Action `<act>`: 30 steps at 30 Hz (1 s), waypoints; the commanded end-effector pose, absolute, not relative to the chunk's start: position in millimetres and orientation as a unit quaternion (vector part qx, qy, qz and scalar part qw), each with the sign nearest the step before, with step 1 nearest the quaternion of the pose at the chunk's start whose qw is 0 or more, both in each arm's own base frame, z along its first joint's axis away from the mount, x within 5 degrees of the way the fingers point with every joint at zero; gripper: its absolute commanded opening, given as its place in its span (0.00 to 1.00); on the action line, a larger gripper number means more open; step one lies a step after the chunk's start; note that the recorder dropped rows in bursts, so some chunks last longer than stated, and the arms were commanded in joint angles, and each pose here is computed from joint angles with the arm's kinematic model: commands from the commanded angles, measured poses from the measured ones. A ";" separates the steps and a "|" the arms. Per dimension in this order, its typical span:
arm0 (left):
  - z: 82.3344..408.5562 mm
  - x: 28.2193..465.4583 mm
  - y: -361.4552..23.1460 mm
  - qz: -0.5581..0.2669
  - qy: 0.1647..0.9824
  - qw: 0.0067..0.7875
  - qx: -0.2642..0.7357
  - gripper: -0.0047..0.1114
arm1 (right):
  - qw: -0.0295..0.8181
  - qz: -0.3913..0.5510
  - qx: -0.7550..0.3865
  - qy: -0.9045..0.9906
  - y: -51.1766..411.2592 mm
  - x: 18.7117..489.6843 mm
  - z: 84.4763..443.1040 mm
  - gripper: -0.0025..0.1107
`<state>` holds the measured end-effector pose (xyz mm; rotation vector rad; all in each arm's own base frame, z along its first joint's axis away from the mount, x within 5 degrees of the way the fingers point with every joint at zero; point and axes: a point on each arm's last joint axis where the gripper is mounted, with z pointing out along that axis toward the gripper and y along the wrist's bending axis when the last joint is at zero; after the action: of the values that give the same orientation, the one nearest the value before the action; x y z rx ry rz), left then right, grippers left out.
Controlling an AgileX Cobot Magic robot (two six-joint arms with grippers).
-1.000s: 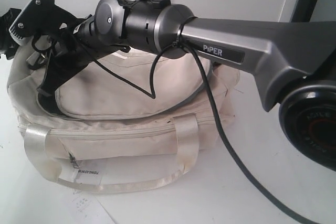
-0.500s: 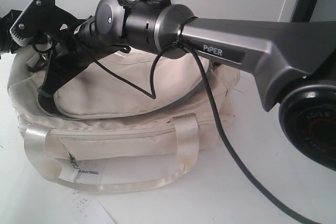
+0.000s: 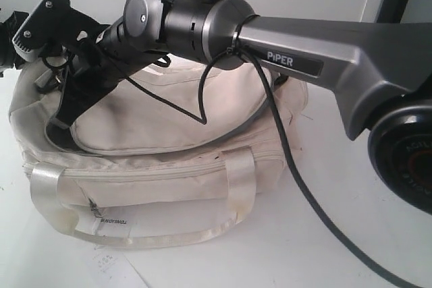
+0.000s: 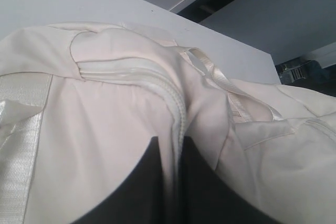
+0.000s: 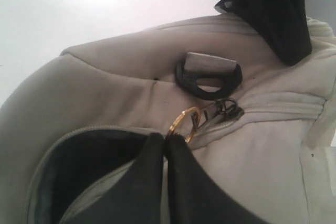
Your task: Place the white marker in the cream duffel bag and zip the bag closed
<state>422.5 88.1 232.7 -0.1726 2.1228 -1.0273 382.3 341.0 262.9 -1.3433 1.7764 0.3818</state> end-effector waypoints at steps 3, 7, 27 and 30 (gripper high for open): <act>236.5 425.3 88.6 -0.403 0.824 0.389 -0.090 0.04 | 0.395 0.170 -0.552 0.714 339.5 372.4 268.8 0.02; 236.5 425.4 89.7 -0.405 0.822 0.387 -0.099 0.04 | 0.396 0.178 -0.552 0.712 337.7 368.3 278.4 0.02; 238.1 426.2 107.5 -0.408 0.805 0.395 -0.173 0.04 | 0.365 0.206 -0.562 0.713 339.2 352.2 288.3 0.02; 237.9 426.8 109.6 -0.405 0.802 0.397 -0.186 0.04 | 0.344 0.216 -0.572 0.712 341.8 345.6 286.4 0.02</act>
<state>419.6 90.2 233.2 -0.2890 2.1318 -1.1248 371.0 334.2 278.8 -1.3910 1.8107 0.4325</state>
